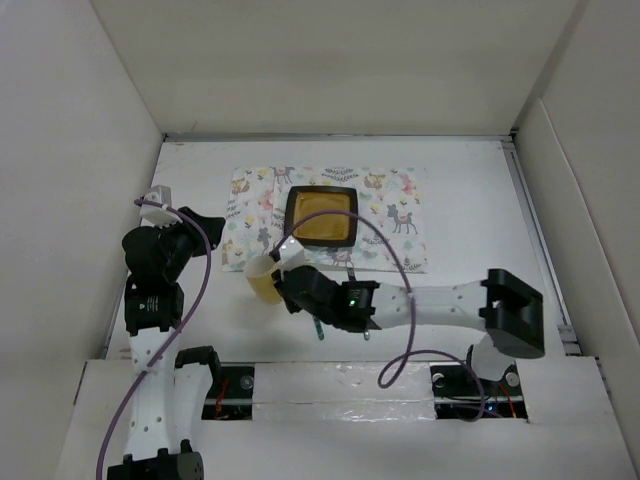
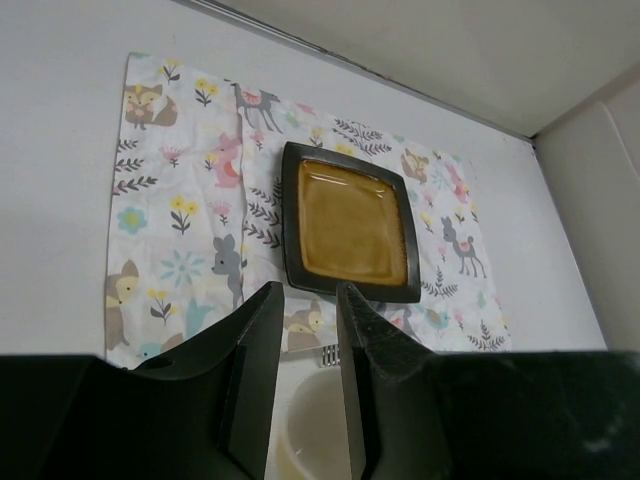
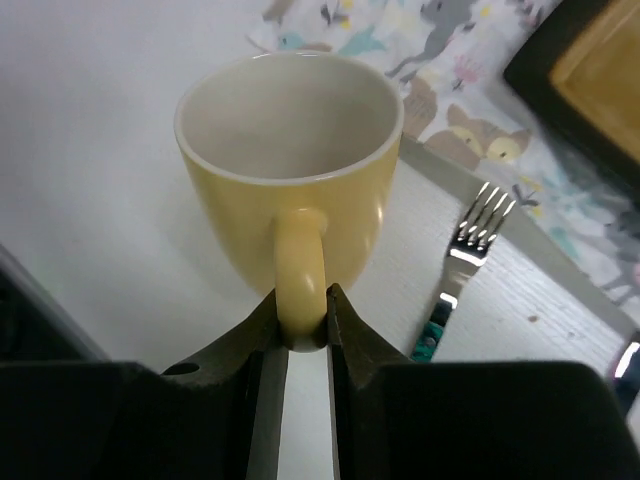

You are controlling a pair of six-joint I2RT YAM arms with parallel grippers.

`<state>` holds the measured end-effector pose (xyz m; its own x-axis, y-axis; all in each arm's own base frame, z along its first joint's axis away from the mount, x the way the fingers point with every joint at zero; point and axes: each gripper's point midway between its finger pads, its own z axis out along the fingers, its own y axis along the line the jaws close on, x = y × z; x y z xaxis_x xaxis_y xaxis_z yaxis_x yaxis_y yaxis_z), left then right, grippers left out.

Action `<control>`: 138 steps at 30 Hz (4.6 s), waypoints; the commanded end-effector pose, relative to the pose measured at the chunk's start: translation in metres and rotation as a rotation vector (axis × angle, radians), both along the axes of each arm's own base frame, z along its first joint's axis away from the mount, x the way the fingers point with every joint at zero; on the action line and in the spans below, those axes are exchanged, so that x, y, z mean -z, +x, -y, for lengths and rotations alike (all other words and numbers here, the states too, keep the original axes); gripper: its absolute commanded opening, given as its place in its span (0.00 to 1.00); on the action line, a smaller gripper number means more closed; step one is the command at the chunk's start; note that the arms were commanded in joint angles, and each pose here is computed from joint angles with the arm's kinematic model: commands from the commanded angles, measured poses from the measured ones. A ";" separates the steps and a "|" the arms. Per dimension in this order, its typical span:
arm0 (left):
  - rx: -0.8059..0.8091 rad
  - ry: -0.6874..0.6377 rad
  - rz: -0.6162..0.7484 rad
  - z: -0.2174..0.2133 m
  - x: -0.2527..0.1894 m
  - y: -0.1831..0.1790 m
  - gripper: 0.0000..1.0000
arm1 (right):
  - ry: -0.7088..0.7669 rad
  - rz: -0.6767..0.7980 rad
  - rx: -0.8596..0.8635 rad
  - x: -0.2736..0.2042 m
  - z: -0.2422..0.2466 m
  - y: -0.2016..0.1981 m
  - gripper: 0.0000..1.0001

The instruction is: Set the dinner table for one person

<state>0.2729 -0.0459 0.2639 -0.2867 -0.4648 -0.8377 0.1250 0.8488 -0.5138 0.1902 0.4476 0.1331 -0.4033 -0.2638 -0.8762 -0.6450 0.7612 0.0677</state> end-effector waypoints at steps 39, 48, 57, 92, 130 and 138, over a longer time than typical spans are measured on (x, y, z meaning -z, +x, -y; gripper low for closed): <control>0.052 -0.003 0.057 0.007 -0.016 0.000 0.24 | 0.215 0.293 0.913 -0.065 0.330 0.385 0.00; 0.067 -0.007 0.070 0.010 -0.018 -0.001 0.24 | 0.196 0.238 0.982 -0.038 0.322 0.348 0.16; 0.053 -0.005 0.070 0.008 -0.018 -0.002 0.25 | 0.119 0.139 1.035 -0.018 0.334 0.326 0.36; 0.100 -0.020 0.096 0.017 -0.023 -0.008 0.23 | -0.037 -0.433 0.411 0.086 0.195 -0.015 0.56; 0.042 -0.032 0.091 0.009 -0.025 -0.006 0.35 | 0.207 -0.006 0.554 -0.105 0.210 0.119 0.00; 0.024 -0.029 0.077 0.006 -0.023 -0.004 0.36 | 0.121 -0.121 0.658 -0.034 0.239 0.219 0.00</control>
